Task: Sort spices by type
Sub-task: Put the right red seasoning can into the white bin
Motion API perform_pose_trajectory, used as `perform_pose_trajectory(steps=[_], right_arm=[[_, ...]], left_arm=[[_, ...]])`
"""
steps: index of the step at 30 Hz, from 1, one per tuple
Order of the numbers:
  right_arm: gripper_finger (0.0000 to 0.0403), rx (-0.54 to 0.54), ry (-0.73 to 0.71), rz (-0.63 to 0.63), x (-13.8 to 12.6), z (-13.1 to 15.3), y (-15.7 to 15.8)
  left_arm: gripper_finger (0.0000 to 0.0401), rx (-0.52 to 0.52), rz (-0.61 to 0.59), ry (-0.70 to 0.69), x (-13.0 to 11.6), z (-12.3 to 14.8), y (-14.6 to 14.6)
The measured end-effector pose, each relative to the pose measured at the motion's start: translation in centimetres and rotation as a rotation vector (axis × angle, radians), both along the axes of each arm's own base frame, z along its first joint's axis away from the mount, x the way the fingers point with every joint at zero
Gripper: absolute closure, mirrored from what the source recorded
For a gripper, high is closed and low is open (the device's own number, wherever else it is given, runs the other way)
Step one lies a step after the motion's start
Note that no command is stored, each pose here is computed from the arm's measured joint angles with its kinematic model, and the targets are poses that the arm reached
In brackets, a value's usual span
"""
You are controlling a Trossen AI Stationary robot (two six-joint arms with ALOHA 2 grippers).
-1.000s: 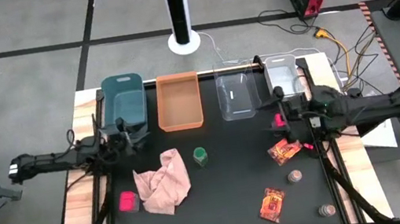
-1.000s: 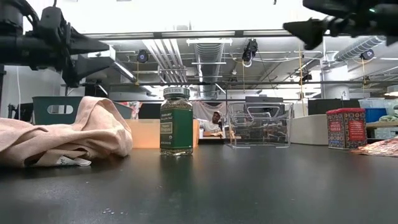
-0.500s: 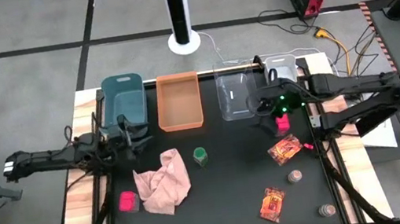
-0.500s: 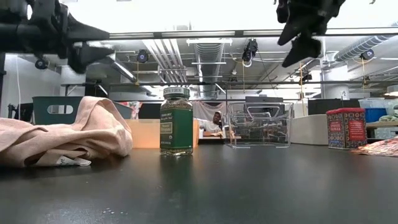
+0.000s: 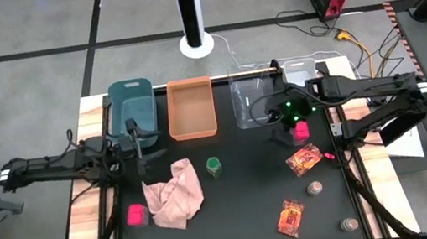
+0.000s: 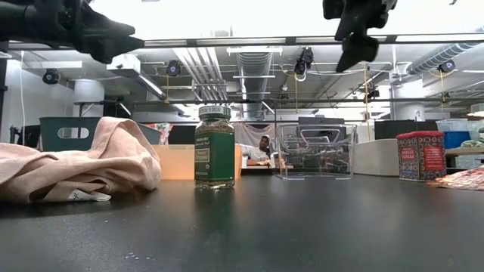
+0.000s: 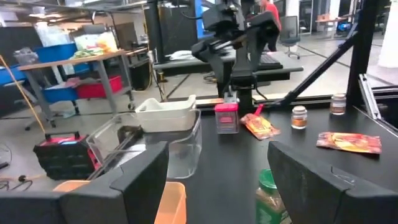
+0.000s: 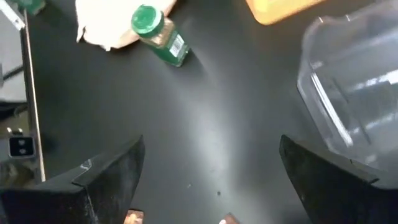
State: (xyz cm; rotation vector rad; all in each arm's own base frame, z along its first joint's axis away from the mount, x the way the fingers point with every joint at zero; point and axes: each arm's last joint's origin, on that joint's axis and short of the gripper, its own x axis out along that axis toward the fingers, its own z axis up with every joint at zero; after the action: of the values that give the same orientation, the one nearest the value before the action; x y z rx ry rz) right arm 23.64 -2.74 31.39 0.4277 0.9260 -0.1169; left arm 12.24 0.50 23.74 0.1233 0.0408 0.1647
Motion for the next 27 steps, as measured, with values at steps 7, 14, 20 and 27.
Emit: perform_pose_trajectory(steps=[7,14,20,27], right_arm=[[0.004,-0.017,-0.028,0.016,2.0,-0.9,-0.3],[0.004,-0.023,-0.063,0.017,4.2,-1.9,-0.6],[0.004,-0.003,-0.076,-0.009,6.1,-3.1,-0.8],[0.004,0.072,0.041,-0.093,7.0,-4.6,-1.0]], left_arm=[[0.0142,-0.041,0.002,0.012,0.3,-0.2,0.0],[0.0142,-0.068,0.004,0.006,0.3,-0.1,0.0],[0.0142,-0.081,0.004,0.008,0.3,-0.1,0.0],[0.0142,-0.103,0.005,0.009,0.3,-0.2,0.0]])
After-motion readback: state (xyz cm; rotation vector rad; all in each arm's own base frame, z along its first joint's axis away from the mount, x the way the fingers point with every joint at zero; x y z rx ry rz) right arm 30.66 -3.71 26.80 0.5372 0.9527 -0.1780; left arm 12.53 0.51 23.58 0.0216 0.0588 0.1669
